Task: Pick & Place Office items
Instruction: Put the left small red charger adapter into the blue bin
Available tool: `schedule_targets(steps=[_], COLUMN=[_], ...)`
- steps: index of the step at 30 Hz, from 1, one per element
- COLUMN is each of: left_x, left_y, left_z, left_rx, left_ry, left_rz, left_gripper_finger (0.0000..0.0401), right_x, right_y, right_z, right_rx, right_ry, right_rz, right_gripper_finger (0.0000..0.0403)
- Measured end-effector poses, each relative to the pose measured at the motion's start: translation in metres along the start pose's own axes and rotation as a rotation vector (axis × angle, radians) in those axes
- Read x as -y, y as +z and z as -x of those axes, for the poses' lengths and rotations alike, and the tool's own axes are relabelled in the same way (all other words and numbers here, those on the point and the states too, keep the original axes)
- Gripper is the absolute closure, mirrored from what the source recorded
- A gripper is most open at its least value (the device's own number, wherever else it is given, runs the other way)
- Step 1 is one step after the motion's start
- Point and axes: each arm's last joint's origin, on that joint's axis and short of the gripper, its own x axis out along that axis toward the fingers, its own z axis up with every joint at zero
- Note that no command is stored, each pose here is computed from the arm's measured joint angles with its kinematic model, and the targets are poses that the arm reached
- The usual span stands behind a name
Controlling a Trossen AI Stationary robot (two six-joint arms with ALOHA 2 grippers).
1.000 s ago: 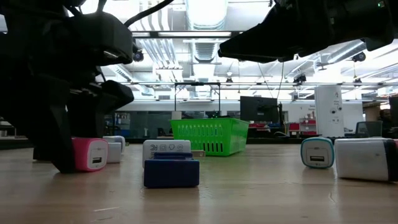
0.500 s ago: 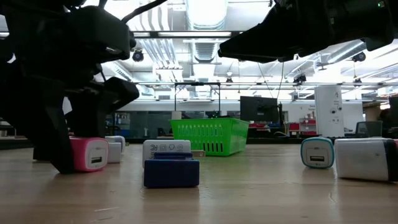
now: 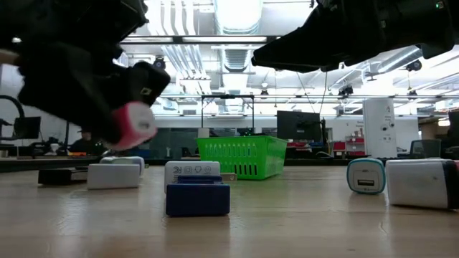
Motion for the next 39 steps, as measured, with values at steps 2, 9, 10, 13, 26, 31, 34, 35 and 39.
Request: schedule_targets(steps=[2, 9, 10, 13, 26, 31, 34, 35, 39], left_x=[-0.006, -0.033, -0.037, -0.048, -0.105, -0.131, -0.147, -0.151, -0.169], left_y=[-0.004, -0.021, -0.023, -0.03, -0.033, -0.04, -0.044, -0.046, -0.048], left_z=[0.007, 0.032, 0.035, 0.043, 0.061, 0.07, 0.075, 0.077, 0.086], left_rx=[0.064, 0.327, 0.358, 0.425, 0.594, 0.629, 0.636, 0.637, 0.659], left_ry=[0.014, 0.106, 0.121, 0.168, 0.31, 0.331, 0.349, 0.353, 0.359], left_rz=[0.0, -0.002, -0.001, -0.001, -0.039, -0.024, -0.012, -0.009, 0.004], left_gripper_finger=[0.0269, 0.0269, 0.0269, 0.0269, 0.0269, 0.0269, 0.0269, 0.0269, 0.0269], right_x=[0.0, 0.0, 0.0, 0.0, 0.003, 0.006, 0.009, 0.011, 0.018], right_y=[0.0, 0.001, 0.001, 0.002, 0.006, 0.003, 0.001, 0.0, -0.004], right_z=[0.0, 0.0, 0.0, 0.0, 0.004, 0.013, 0.017, 0.017, 0.016], right_rx=[0.0, 0.009, 0.011, 0.02, 0.111, 0.219, 0.249, 0.252, 0.243], right_ry=[0.0, 0.001, 0.001, 0.0, -0.004, 0.044, 0.038, 0.033, 0.012], right_rz=[0.003, -0.001, -0.002, 0.008, -0.005, -0.018, -0.013, -0.011, -0.007], right_gripper_finger=[0.0145, 0.0145, 0.0145, 0.0145, 0.0145, 0.0145, 0.0145, 0.0145, 0.0145])
